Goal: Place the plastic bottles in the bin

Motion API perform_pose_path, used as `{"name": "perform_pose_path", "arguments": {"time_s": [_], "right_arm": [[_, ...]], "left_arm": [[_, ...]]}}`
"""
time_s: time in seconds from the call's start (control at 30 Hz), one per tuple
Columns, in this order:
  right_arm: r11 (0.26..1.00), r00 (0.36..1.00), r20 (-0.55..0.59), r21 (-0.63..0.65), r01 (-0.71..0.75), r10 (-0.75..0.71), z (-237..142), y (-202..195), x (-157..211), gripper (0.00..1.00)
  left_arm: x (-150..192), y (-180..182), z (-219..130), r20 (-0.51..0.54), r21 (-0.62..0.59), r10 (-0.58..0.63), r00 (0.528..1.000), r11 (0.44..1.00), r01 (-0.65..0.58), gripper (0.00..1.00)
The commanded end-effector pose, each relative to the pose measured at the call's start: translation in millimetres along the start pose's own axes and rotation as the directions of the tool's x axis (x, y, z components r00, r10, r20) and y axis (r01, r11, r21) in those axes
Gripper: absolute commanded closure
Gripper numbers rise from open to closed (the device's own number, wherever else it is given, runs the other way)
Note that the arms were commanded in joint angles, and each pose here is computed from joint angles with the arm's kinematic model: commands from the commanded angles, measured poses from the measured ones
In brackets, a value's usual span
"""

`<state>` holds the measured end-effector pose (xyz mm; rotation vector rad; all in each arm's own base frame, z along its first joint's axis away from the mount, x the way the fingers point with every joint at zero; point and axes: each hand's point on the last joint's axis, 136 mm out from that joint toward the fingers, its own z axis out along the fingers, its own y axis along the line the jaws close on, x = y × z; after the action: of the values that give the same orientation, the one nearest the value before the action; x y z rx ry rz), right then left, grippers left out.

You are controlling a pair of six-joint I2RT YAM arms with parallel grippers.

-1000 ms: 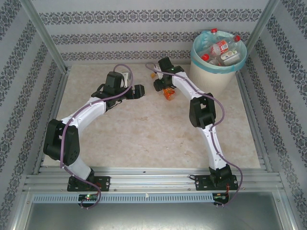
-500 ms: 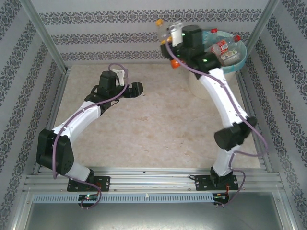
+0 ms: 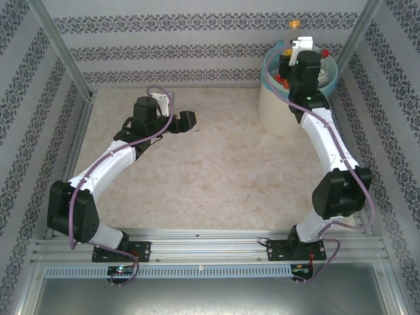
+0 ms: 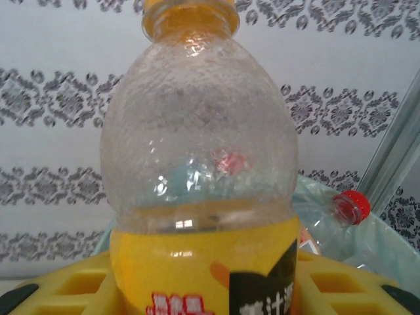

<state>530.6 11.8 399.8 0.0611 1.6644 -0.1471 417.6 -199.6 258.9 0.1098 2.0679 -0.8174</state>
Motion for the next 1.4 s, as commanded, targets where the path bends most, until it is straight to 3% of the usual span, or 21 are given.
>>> {"name": "perform_pose_path", "arguments": {"time_s": [0.0, 0.23, 0.63, 0.83, 0.97, 1.17, 1.37], "right_arm": [[0.996, 0.986, 0.149, 0.040, -0.083, 0.076, -2, -19, -26, 0.52], [0.992, 0.982, 0.173, 0.088, -0.086, 0.070, 1, -39, -6, 0.52], [0.984, 0.995, 0.061, 0.157, -0.087, 0.079, 20, -71, 49, 0.49], [0.986, 0.995, 0.002, 0.132, -0.099, 0.099, 25, -70, 74, 0.47], [0.988, 0.993, 0.007, 0.099, -0.116, 0.116, 20, -65, 65, 0.42], [0.986, 0.987, 0.030, 0.053, -0.160, 0.158, 7, -60, 30, 0.20], [0.979, 0.980, 0.051, 0.058, -0.195, 0.192, -3, -63, -4, 0.20]], "left_arm": [[-4, -9, -6, 0.027, 0.027, 0.007, 1.000, 1.000, -0.007, 0.09], [-1, -6, -7, 0.028, 0.012, 0.009, 1.000, 1.000, -0.009, 0.09], [4, 0, 2, 0.019, 0.011, -0.013, 1.000, 1.000, 0.013, 0.09], [5, 0, 1, 0.016, 0.006, -0.012, 1.000, 1.000, 0.011, 0.09], [6, 1, 2, 0.012, 0.003, -0.014, 1.000, 1.000, 0.014, 0.09], [8, 3, 3, 0.008, -0.004, -0.017, 1.000, 1.000, 0.017, 0.09], [7, 4, 5, 0.009, -0.002, -0.024, 1.000, 1.000, 0.024, 0.09]]}}
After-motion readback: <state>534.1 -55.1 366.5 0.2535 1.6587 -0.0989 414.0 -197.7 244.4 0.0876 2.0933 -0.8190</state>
